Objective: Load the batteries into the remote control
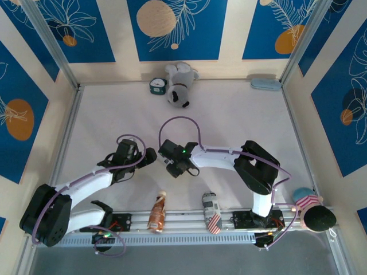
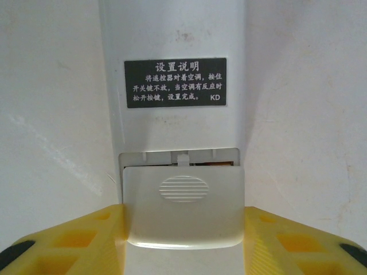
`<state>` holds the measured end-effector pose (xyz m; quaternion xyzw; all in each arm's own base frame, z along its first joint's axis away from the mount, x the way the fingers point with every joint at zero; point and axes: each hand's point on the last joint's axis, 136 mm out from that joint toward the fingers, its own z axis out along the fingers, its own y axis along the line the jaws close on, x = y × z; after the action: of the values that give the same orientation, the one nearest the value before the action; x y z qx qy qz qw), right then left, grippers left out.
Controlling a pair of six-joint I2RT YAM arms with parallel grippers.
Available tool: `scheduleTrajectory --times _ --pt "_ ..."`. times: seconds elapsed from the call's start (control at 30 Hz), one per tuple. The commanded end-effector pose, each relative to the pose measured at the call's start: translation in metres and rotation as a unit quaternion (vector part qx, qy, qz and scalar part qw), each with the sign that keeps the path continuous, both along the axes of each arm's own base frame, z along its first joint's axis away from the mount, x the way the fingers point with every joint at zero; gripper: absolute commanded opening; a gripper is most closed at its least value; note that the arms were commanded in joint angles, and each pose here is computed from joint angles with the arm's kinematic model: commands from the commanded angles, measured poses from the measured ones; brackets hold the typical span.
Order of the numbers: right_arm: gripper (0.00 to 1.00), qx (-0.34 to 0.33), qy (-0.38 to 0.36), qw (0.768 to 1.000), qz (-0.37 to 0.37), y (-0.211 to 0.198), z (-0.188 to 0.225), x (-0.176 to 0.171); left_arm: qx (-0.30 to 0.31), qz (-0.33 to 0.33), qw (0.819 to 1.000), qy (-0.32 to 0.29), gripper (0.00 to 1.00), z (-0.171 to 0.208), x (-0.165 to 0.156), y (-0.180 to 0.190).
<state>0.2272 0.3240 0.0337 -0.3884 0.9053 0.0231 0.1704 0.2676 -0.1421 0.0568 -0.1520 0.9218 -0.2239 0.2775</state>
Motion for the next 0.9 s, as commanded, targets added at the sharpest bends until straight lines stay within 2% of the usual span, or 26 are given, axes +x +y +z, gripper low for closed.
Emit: scheduleTrajectory --times 0.0,0.8,0.87 --pt "0.5 -0.007 0.012 1.0 -0.001 -0.004 -0.003 -0.006 -0.007 0.007 1.0 0.007 1.0 -0.005 -0.001 0.002" --pt "0.54 0.004 0.009 1.0 -0.012 0.01 -0.005 0.007 -0.01 0.004 1.0 0.009 1.0 -0.006 -0.001 0.001" --pt "0.6 0.006 0.007 1.0 -0.014 0.01 -0.003 0.008 -0.01 0.003 1.0 0.008 1.0 -0.005 -0.002 0.001"
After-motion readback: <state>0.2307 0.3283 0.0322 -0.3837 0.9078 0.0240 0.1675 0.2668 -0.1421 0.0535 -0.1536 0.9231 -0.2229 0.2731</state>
